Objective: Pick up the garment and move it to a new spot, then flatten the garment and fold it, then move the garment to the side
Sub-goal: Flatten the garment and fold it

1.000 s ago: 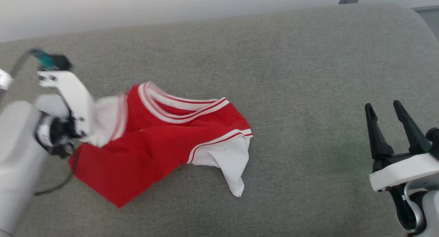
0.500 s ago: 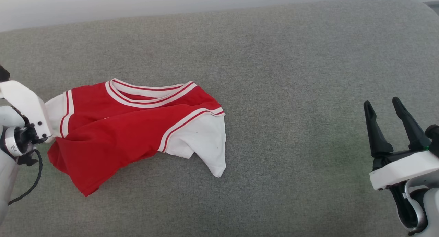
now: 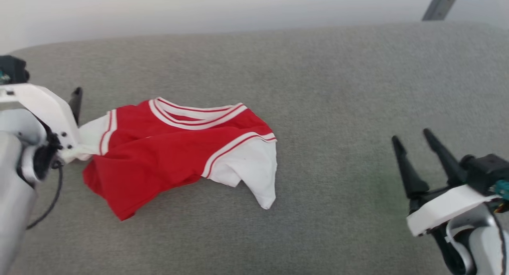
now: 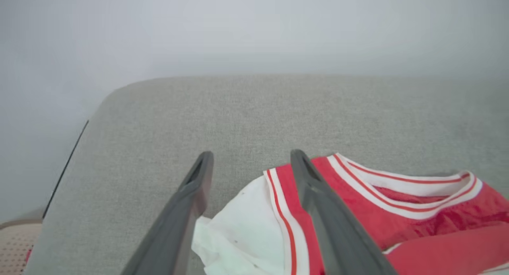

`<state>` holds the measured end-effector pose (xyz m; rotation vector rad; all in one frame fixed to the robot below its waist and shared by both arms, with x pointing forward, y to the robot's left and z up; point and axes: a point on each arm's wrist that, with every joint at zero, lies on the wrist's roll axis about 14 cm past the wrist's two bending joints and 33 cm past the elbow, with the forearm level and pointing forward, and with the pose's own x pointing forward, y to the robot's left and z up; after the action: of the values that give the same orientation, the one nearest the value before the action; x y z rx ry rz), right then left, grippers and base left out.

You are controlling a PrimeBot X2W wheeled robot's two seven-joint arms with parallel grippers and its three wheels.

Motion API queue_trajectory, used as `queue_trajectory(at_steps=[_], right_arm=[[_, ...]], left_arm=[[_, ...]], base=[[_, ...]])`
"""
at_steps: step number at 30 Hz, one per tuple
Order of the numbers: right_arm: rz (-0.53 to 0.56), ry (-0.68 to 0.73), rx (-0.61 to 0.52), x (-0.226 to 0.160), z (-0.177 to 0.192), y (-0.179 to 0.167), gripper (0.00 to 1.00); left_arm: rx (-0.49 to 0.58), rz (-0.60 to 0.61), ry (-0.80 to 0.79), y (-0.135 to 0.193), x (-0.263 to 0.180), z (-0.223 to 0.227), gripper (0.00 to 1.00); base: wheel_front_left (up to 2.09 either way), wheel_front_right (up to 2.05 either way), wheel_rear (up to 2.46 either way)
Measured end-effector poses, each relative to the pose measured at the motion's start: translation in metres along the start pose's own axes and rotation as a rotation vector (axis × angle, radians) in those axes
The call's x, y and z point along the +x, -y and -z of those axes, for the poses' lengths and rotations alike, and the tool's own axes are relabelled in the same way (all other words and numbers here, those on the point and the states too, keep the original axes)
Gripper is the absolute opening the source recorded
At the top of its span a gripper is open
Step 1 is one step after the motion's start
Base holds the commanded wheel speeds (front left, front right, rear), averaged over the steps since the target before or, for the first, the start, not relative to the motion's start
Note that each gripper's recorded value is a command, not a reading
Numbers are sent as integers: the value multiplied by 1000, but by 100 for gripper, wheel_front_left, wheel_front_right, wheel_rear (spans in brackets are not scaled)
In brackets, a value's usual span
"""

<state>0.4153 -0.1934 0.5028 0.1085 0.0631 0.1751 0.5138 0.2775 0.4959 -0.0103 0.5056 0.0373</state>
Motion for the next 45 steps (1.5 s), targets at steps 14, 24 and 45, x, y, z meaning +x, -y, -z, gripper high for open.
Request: queue_trajectory(at_steps=[14, 24, 45], right_arm=[[-339, -203, -47, 23, 33, -103, 100], [-565, -516, -195, 42, 84, -161, 100], [-721, -861, -534, 65, 148, -193, 0]], left_arm=[[54, 29, 462, 15, -93, -10, 100], [-29, -105, 568, -7, -144, 20, 100], [-174, -264, 621, -21, -187, 58, 100]], base=[[0, 0, 0], [0, 0, 0], [0, 0, 0]])
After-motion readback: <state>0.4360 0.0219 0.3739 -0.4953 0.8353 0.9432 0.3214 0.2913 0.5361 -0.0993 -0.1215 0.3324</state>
